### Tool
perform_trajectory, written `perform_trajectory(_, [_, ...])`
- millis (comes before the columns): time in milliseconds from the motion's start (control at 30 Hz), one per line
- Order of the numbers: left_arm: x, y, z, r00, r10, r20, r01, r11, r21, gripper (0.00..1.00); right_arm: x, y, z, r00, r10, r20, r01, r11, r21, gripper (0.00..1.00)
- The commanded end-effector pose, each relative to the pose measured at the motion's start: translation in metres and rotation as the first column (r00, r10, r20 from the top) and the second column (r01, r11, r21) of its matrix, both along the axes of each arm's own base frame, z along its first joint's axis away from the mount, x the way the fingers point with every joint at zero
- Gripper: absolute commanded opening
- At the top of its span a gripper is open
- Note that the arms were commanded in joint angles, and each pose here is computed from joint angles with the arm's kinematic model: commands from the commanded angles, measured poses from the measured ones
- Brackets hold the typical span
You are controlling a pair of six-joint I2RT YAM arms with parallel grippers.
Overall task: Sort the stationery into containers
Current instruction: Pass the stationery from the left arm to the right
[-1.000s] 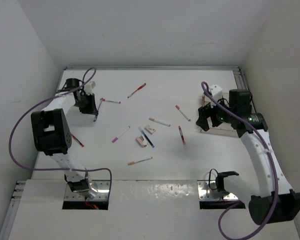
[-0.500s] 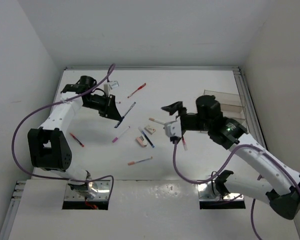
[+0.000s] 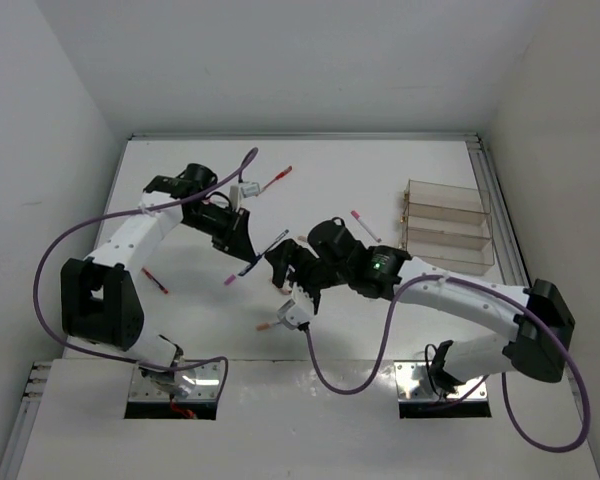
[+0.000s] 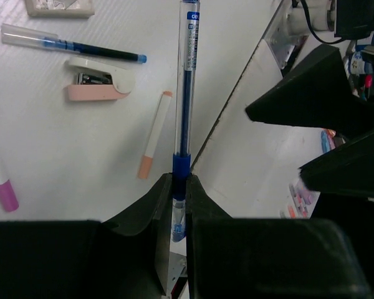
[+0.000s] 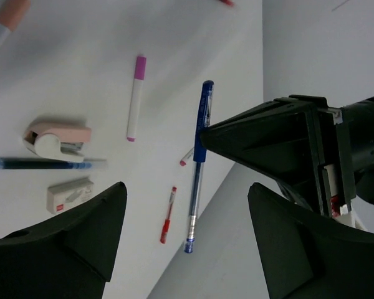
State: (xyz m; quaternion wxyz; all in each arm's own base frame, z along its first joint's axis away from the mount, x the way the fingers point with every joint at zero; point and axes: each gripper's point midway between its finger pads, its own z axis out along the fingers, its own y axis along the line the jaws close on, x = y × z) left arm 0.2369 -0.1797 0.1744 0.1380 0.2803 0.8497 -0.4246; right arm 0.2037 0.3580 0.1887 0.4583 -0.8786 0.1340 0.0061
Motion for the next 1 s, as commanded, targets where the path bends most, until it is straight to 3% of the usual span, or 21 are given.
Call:
perform_trajectory(0, [-0.007, -0.003, 0.009, 0.998, -0.027, 0.056, 0.027, 1.000, -0.005, 0.00, 0.016, 0.022, 0.016, 0.991, -0.003, 0.134, -0.004, 0.999, 0.053, 0.77])
perform_trajectory(500, [-0.028, -0.009, 0.018, 0.996, -0.068, 0.063, 0.072, 0.996, -0.056, 0.00, 0.061, 0.038, -0.010, 0.977, -0.185, 0.103, 0.181, 0.982, 0.047, 0.52])
perform_trajectory(600, [-0.029, -0.008, 0.018, 0.995, -0.073, 0.064, 0.077, 0.995, -0.056, 0.00, 0.066, 0.039, -0.008, 0.972, -0.220, 0.085, 0.216, 0.975, 0.060, 0.32])
perform_trajectory(633, [-0.028, -0.008, 0.019, 0.995, -0.073, 0.071, 0.078, 0.995, -0.059, 0.01, 0.068, 0.038, -0.005, 0.968, -0.240, 0.068, 0.236, 0.969, 0.070, 0.14])
perform_trajectory(700, [-0.024, -0.008, 0.021, 0.994, -0.068, 0.086, 0.073, 0.996, -0.052, 0.18, 0.071, 0.035, 0.000, 0.961, -0.274, 0.044, 0.269, 0.958, 0.095, 0.00])
perform_trajectory(733, [-0.020, -0.005, 0.019, 0.995, -0.053, 0.090, 0.056, 0.998, -0.027, 0.43, 0.076, 0.028, 0.006, 0.949, -0.314, 0.014, 0.310, 0.943, 0.118, 0.00])
perform_trajectory(800, [-0.003, 0.003, 0.024, 0.992, -0.001, 0.125, 0.001, 1.000, 0.003, 0.69, 0.083, 0.016, 0.009, 0.929, -0.369, -0.033, 0.370, 0.921, 0.120, 0.00])
perform_trajectory(833, [0.008, 0.008, 0.025, 0.988, 0.026, 0.155, -0.030, 0.999, 0.026, 0.99, 0.094, 0.001, 0.017, 0.897, -0.437, -0.073, 0.443, 0.886, 0.136, 0.00])
perform_trajectory(967, [0.049, 0.030, 0.045, 0.958, 0.116, 0.263, -0.138, 0.988, 0.068, 1.00, 0.133, -0.068, 0.020, 0.766, -0.614, -0.189, 0.637, 0.764, 0.102, 0.00])
